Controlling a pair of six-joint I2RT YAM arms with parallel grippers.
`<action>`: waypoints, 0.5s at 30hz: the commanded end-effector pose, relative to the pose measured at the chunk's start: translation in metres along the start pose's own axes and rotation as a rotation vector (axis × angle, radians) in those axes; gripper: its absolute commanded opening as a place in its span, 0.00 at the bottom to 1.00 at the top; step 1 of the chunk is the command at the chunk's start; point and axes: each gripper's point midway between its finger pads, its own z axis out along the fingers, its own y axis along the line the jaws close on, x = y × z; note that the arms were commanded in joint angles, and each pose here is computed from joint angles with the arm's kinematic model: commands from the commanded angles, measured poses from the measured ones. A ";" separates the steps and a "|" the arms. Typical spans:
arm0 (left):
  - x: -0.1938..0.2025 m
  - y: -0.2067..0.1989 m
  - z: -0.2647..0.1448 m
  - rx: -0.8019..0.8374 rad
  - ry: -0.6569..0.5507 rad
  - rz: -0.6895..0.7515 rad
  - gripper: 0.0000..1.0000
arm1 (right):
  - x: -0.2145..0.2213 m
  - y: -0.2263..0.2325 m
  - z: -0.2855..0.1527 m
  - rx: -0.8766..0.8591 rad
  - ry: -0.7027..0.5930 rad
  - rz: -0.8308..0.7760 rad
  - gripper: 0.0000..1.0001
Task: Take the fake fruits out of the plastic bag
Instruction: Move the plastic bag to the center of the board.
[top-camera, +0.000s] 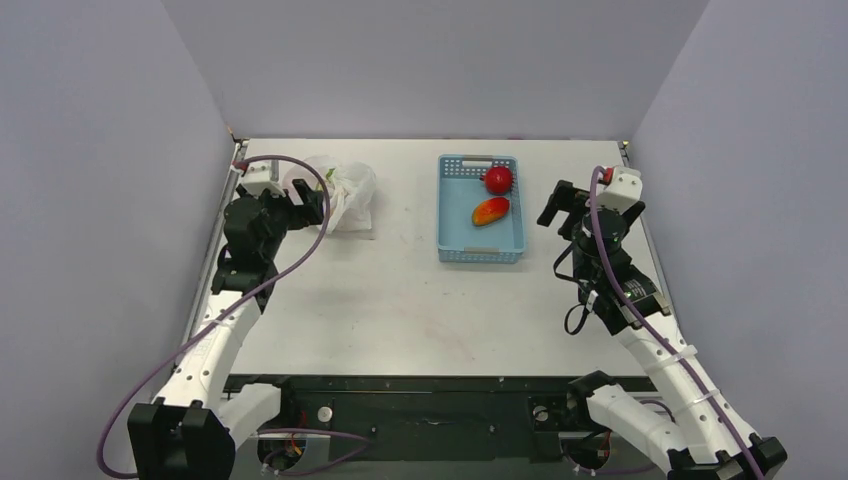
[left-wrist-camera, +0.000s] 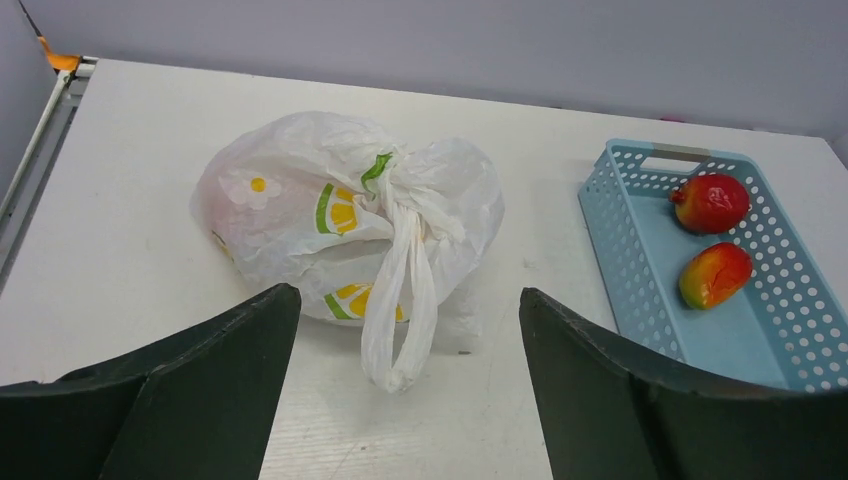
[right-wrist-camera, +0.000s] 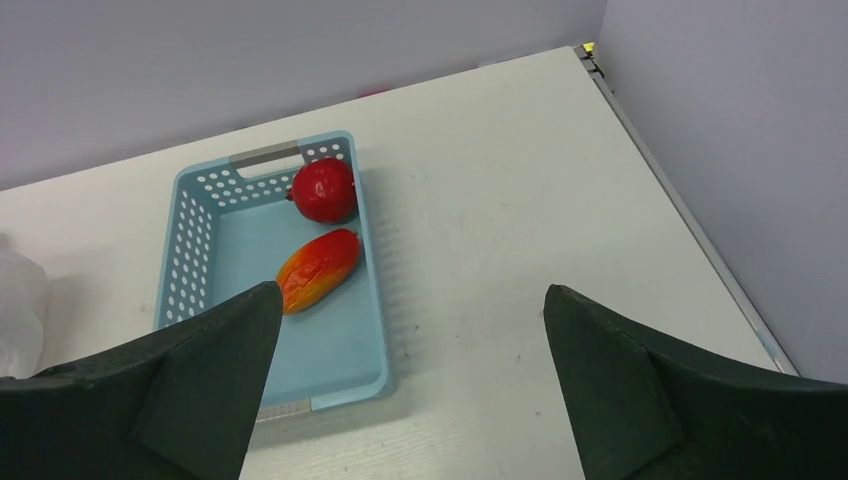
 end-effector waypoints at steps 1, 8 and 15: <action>-0.021 -0.007 0.008 0.018 -0.031 0.003 0.79 | 0.003 0.010 0.004 -0.021 -0.015 0.021 1.00; 0.006 -0.001 0.024 -0.012 0.064 -0.029 0.79 | 0.020 0.040 0.002 -0.198 0.019 0.004 1.00; 0.030 -0.007 0.048 0.037 0.234 -0.076 0.79 | 0.038 0.075 0.009 -0.293 0.131 0.077 1.00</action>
